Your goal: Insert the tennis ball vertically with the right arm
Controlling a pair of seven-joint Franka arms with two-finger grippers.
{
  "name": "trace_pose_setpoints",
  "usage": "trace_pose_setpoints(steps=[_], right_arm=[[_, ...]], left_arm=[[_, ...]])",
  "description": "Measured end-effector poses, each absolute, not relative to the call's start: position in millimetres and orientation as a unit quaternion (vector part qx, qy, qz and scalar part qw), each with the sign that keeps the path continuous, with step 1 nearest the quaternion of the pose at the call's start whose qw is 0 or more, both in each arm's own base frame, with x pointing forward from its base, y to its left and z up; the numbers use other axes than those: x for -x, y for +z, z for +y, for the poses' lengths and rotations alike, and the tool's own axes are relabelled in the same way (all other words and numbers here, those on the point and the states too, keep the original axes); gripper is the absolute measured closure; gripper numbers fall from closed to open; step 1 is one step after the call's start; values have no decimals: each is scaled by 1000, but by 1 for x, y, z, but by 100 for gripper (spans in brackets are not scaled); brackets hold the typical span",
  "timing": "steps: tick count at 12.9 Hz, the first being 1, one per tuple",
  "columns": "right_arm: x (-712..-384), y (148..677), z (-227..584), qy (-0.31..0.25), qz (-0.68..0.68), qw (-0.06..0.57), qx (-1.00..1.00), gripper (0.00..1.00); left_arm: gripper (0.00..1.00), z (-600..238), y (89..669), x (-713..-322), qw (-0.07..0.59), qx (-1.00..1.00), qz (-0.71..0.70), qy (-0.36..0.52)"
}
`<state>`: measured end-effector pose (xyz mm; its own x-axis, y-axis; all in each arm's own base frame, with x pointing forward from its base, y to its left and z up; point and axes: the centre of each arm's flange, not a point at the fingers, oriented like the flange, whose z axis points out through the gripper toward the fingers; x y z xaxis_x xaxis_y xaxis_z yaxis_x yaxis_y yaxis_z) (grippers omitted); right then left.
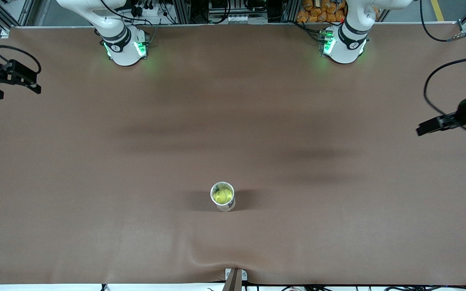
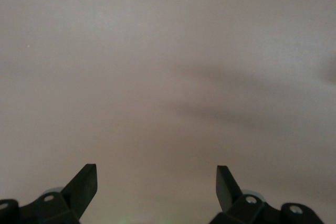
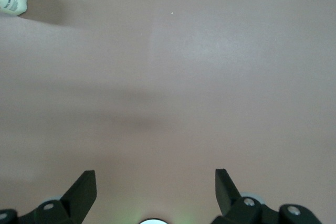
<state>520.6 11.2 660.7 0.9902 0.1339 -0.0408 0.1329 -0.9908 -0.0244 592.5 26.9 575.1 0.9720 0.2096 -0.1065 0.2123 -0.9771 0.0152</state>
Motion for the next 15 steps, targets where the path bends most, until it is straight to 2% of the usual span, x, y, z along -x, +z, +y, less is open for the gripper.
trace_pose_setpoints(steps=[6, 15], right_arm=[[-519, 660, 4, 27, -55, 12, 998, 0], [-519, 666, -1, 23, -51, 11, 998, 0]], left_arm=[[0, 38, 597, -572, 7, -994, 88, -59], [0, -3, 629, -545, -2, -995, 64, -77]])
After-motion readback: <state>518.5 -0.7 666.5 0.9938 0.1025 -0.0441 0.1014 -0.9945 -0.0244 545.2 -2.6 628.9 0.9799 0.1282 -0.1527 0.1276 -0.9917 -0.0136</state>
